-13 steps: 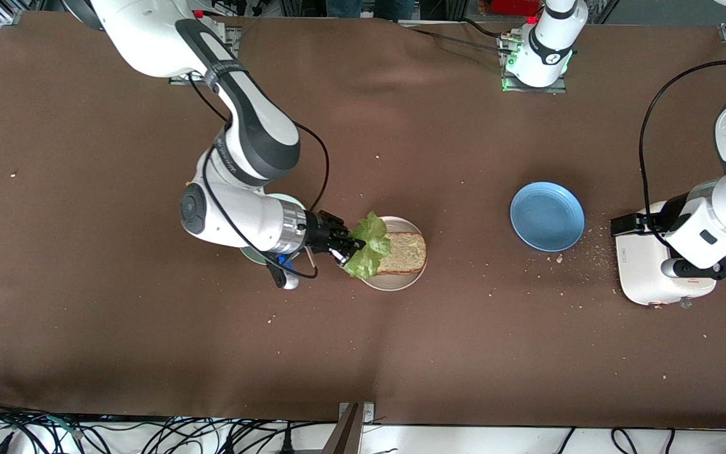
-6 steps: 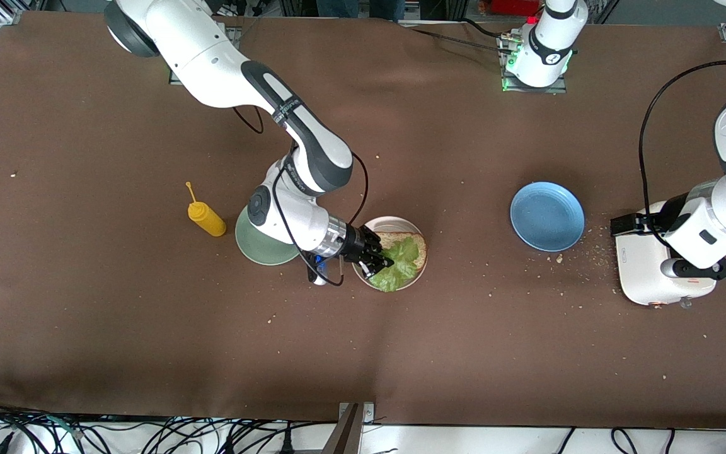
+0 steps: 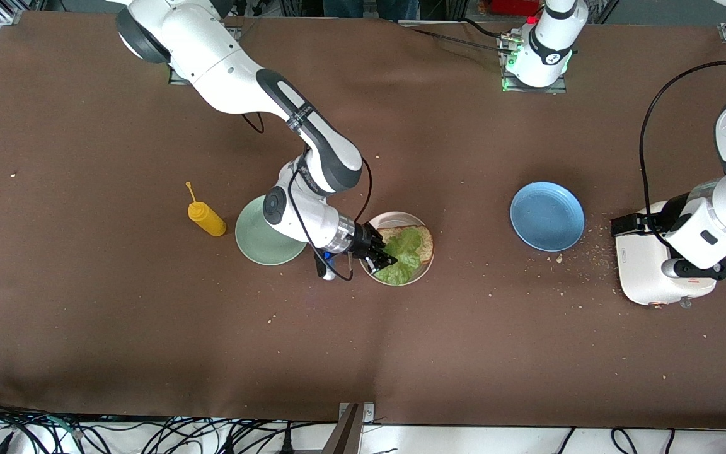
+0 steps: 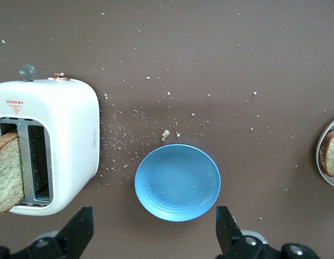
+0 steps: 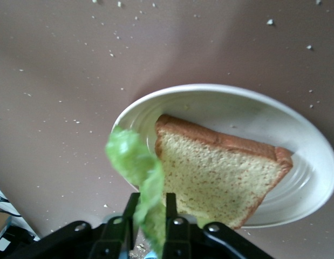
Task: Make sandwich in beige plate with both arms
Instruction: 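Open the right gripper to release the lettuce while the left gripper reaches the toaster, then grasp the second bread slice with the left gripper while the right gripper withdraws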
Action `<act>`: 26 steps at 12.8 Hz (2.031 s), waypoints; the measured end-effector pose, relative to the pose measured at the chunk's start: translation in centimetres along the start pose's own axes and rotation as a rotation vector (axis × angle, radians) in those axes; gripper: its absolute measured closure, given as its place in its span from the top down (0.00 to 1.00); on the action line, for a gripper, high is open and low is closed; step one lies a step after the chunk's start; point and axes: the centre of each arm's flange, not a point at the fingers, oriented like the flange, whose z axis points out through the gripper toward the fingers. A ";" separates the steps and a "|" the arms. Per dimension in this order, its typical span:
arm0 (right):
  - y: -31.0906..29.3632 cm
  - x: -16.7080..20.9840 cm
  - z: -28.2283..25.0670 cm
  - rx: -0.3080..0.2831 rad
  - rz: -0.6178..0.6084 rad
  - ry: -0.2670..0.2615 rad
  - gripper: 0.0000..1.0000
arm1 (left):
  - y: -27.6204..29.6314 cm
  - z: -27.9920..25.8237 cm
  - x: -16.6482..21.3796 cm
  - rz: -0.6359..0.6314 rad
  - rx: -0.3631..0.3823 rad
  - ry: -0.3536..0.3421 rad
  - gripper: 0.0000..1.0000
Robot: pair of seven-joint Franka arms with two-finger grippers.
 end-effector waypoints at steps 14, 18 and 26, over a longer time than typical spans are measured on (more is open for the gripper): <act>-4.0 0.0 -16.5 -0.360 -0.376 0.217 1.00 | -20.3 9.2 1.8 0.073 0.038 0.007 1.00; -5.0 4.2 -24.5 -0.478 -0.581 0.219 1.00 | -21.4 14.7 1.3 0.101 0.020 -0.038 0.81; -3.7 12.1 -44.1 -0.679 -1.026 0.176 1.00 | -24.1 12.6 0.3 0.287 0.005 -0.036 0.11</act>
